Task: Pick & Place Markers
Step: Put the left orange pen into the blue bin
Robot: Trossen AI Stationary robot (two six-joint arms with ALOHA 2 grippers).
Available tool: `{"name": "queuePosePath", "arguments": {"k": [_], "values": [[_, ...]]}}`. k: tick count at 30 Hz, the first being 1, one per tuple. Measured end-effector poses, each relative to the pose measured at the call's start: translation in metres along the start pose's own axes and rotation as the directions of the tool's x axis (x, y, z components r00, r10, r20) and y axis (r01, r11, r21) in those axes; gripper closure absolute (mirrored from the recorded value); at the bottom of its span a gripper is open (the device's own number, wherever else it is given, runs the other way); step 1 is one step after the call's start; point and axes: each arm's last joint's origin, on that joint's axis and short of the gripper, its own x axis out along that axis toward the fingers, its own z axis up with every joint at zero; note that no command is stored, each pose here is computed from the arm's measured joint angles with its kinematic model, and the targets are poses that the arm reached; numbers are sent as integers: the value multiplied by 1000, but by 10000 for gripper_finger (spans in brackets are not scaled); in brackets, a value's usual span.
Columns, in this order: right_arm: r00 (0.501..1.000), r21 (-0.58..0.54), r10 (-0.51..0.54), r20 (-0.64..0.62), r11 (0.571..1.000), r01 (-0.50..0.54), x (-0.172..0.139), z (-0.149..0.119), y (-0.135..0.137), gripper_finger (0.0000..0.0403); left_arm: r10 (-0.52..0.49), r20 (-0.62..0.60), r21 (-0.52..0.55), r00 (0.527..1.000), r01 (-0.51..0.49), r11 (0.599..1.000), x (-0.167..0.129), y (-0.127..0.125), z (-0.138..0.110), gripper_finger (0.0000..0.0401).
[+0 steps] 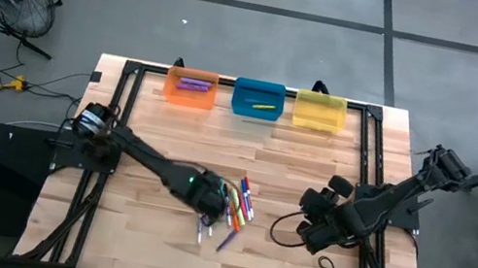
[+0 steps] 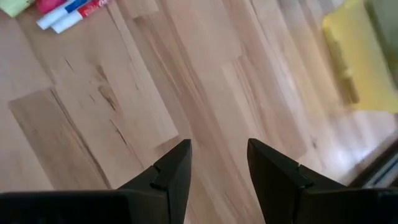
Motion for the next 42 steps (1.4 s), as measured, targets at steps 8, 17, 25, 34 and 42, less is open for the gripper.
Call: {"name": "queuePosePath", "arguments": {"k": [8,17,25,34,42], "values": [[975,145,217,46,964,-221,14,-27,-23,258,-71,106,87,992,62,994,-26,9,63,374],[952,247,280,123,920,-303,24,-30,-45,258,-71,224,263,972,10,965,-46,54,146,374],[951,386,266,156,870,-307,37,-7,-58,258,-48,260,388,965,-59,920,-48,122,205,374],[952,563,244,186,767,-307,50,16,-76,258,-11,341,484,940,-166,859,-47,182,241,374],[946,650,219,238,688,-323,58,31,-90,258,-29,346,589,938,-194,785,-27,202,259,373]]}}
